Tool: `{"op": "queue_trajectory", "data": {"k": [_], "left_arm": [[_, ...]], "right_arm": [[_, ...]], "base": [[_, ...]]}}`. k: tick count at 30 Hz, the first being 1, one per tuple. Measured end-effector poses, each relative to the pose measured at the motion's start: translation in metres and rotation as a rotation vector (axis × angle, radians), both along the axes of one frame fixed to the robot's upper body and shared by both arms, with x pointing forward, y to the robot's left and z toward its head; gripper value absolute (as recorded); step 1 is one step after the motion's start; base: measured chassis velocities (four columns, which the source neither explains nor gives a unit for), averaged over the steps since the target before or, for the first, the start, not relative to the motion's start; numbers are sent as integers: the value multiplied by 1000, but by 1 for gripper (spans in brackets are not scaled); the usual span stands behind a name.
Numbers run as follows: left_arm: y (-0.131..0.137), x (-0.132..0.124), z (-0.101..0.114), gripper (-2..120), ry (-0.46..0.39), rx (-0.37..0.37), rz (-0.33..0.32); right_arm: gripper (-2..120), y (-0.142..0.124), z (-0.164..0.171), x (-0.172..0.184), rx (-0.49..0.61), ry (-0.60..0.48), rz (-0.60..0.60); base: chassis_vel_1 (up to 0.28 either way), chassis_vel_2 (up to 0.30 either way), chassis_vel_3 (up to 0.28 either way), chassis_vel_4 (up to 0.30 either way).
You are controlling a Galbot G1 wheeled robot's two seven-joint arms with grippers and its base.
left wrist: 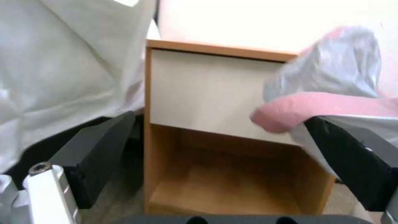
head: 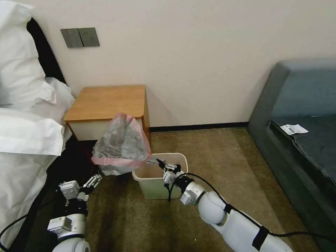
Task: Pick up the garbage bag from the table and place it over the trash can.
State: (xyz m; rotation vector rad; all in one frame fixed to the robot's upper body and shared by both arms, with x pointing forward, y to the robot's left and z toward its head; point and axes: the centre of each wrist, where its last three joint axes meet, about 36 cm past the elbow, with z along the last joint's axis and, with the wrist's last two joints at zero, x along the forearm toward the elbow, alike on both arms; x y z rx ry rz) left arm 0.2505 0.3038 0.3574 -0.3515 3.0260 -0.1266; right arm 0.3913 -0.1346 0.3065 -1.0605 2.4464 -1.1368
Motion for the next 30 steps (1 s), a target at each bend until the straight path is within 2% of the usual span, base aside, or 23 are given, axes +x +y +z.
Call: {"op": "queue_trajectory", "data": {"k": [6,14,30], "left_arm": [[9,-3,9,100,-35,-36,44],[14,2,24,100,-85,-74,57],[7,0,16,100,-80,-81,62]], "right_arm": [[0,-9,-7,2,-13,3,-10],[0,-27,-16,12,-32,-5,-42],[0,-38,-17,30,-58,-28,-62]], "base": [[0,0,0,0],[0,0,0,0],[0,0,0,0]]}}
